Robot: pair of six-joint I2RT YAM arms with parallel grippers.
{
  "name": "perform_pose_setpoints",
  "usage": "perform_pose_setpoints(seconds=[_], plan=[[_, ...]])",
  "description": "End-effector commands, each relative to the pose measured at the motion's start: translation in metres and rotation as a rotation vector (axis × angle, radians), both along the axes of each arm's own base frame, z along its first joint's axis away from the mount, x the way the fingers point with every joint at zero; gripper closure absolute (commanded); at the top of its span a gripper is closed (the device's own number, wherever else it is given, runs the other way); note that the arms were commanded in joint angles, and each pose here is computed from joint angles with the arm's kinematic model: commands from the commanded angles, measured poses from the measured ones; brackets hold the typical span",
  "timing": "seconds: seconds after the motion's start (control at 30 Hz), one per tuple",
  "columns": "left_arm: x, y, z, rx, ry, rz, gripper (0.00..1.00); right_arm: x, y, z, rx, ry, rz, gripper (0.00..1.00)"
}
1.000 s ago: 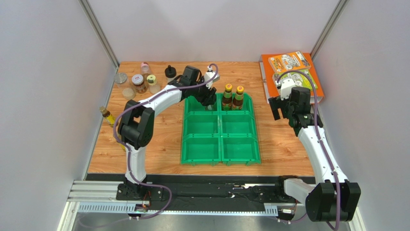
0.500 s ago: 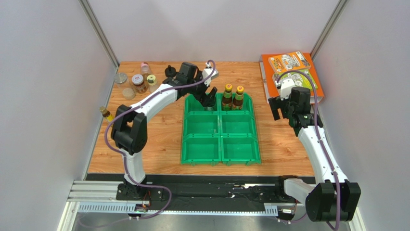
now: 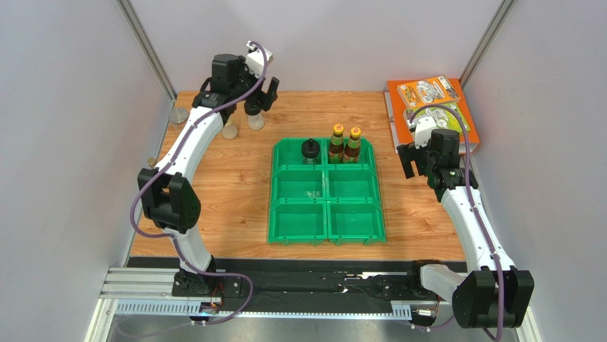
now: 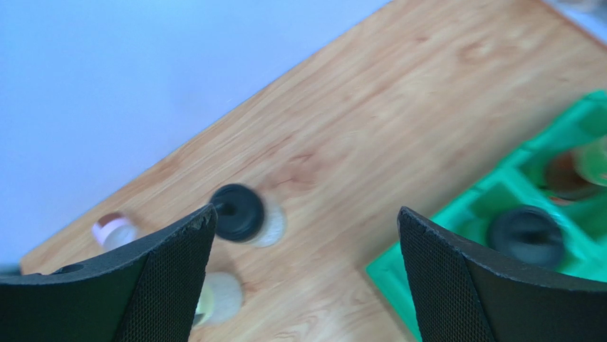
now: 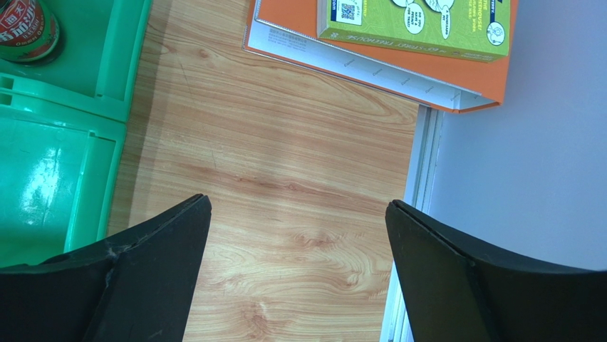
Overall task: Organize the condiment bottles
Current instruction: Pick up the bottle from the center of the board.
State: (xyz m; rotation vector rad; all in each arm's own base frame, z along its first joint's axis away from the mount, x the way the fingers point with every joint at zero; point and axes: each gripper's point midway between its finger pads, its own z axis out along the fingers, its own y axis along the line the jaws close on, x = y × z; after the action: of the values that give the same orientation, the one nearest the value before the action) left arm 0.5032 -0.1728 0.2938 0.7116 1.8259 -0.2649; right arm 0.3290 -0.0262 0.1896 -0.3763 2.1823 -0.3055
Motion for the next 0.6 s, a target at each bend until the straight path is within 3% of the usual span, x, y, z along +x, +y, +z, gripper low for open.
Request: perform_pose_setpoints(seconds=[0.0,0.2,0.57], plan=[[0.045,0.037,-0.034,0.009,0.056,0.126,0.01,0.006,0.003,0.016,0.012,-0.045,0.008,0.04],[0.084,0.058,-0.072,0.02,0.085,0.187,0.01,0.006,0.002,0.014,0.009,-0.039,0.005,0.04],[0.107,0.068,-0.123,0.057,0.128,0.219,0.01,0.008,0.002,0.006,0.004,-0.014,0.006,0.05]])
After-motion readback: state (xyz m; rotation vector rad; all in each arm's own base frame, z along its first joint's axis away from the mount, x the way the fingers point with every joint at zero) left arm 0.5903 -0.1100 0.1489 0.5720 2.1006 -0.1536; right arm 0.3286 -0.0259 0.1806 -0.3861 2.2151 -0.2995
